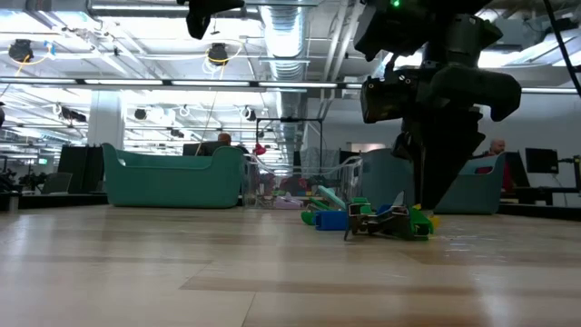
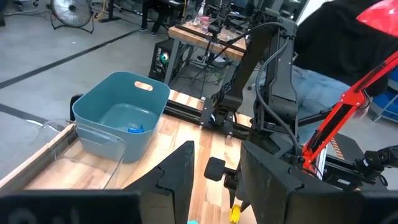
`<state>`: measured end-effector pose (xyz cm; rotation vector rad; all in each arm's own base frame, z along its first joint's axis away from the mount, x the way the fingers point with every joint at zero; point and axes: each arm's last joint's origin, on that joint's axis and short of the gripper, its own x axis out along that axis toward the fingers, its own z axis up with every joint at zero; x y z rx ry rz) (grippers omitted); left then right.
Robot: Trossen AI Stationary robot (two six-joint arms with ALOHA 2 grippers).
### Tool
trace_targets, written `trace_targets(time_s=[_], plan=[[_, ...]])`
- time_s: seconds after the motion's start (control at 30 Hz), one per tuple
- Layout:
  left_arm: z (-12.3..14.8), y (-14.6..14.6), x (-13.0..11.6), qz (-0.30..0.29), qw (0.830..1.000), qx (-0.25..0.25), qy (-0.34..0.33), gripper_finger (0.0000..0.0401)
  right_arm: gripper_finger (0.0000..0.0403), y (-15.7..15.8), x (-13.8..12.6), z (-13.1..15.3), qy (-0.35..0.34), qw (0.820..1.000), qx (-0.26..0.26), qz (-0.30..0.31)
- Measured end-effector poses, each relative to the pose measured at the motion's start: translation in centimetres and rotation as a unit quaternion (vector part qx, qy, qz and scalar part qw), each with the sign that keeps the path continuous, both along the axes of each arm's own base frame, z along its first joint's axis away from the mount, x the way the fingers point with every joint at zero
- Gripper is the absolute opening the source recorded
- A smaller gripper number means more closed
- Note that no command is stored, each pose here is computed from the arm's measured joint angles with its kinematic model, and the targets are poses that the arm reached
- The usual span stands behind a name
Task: Pick and place Stapler, Stapler remover, tape
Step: Put the yellow stapler into the dark blue bin
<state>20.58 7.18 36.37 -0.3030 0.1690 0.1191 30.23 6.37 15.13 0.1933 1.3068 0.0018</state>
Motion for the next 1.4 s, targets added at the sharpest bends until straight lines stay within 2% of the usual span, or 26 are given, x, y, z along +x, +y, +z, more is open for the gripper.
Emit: trace_targets(time_s=[0.73, 1.07, 1.4], plan=[[0.16, 0.01, 0.04, 0.000, 1.000, 0.003, -0.008, 0.0121, 0.0099, 0.00, 0.00, 0.00, 0.000, 1.000, -0.001, 0.003], [0.18, 0.01, 0.03, 0.000, 1.000, 0.004, -0.009, 0.0121, 0.0073, 0.00, 0.01, 0.00, -0.001, 1.000, -0.001, 0.003], [0.19, 0.01, 0.03, 0.000, 1.000, 0.004, -0.009, 0.0121, 0.0070, -0.03, -0.15, 0.09, 0.005, 1.000, -0.001, 0.003]])
